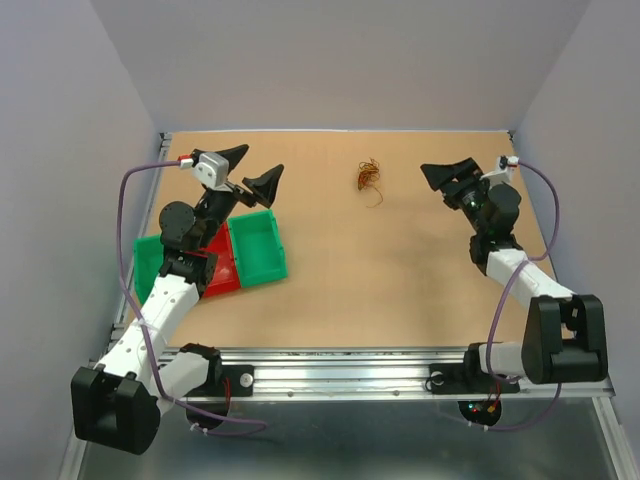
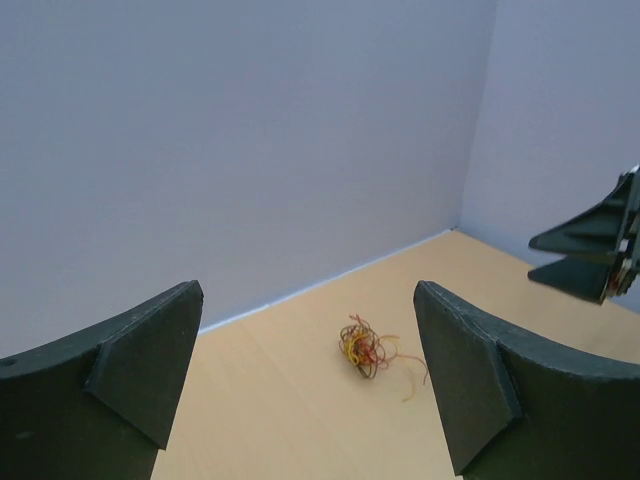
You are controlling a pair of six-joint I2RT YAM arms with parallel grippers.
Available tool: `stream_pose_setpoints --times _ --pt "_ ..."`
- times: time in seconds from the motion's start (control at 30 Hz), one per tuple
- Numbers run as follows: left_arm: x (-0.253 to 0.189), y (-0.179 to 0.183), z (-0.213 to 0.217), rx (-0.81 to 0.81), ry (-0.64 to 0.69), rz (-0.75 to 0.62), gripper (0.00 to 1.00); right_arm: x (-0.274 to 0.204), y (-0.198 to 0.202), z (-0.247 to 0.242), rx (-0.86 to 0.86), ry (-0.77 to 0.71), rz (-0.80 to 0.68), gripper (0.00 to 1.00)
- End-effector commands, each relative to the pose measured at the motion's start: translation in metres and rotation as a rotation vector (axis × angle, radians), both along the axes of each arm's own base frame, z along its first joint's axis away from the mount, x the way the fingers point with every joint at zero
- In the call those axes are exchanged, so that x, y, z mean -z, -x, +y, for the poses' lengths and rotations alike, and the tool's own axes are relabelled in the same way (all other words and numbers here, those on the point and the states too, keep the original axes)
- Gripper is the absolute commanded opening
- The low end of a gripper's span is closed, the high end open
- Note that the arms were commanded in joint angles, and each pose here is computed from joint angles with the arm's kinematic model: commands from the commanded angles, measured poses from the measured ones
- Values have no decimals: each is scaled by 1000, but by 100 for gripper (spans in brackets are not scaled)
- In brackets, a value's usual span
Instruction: Untangle the cables
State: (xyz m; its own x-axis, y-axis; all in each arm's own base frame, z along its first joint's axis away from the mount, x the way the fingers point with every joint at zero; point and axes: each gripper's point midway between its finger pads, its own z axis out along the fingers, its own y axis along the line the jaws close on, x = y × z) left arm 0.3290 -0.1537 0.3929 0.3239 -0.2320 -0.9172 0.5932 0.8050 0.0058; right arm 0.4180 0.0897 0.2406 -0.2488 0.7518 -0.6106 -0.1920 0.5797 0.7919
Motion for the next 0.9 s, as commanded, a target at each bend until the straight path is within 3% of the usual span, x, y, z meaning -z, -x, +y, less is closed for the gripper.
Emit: stream_pose_setpoints --times 0.0,0.17,0.27,0.33,0.4,0.57,0.63,0.7,0.8,0.87 --pt "-11 2 4 -28 -37 -34 99 -71 6 -28 161 -14 -195 100" --pt "0 -6 47 -267 29 23 99 -98 -1 -24 141 -86 -225 100" --pt "8 6 67 -352 85 -15 99 -85 -12 -6 35 -15 -207 100" --pt "18 16 57 -308 -27 -82 91 -76 -19 3 -4 42 -205 100" --pt "9 22 49 -264 -46 -113 95 -57 -36 14 -14 117 -154 100" --pt "22 0 42 -254 -92 31 96 21 -80 51 -113 250 55 100" --pt "30 -3 36 -219 -101 67 96 15 -95 72 -162 261 37 100" --pt "37 -4 30 -188 -107 90 96 47 -110 82 -160 315 125 100" --pt "40 -3 26 -160 -101 131 96 47 -133 101 -131 394 166 99" --pt "42 -3 26 -157 -95 141 96 74 -141 101 -104 435 258 99"
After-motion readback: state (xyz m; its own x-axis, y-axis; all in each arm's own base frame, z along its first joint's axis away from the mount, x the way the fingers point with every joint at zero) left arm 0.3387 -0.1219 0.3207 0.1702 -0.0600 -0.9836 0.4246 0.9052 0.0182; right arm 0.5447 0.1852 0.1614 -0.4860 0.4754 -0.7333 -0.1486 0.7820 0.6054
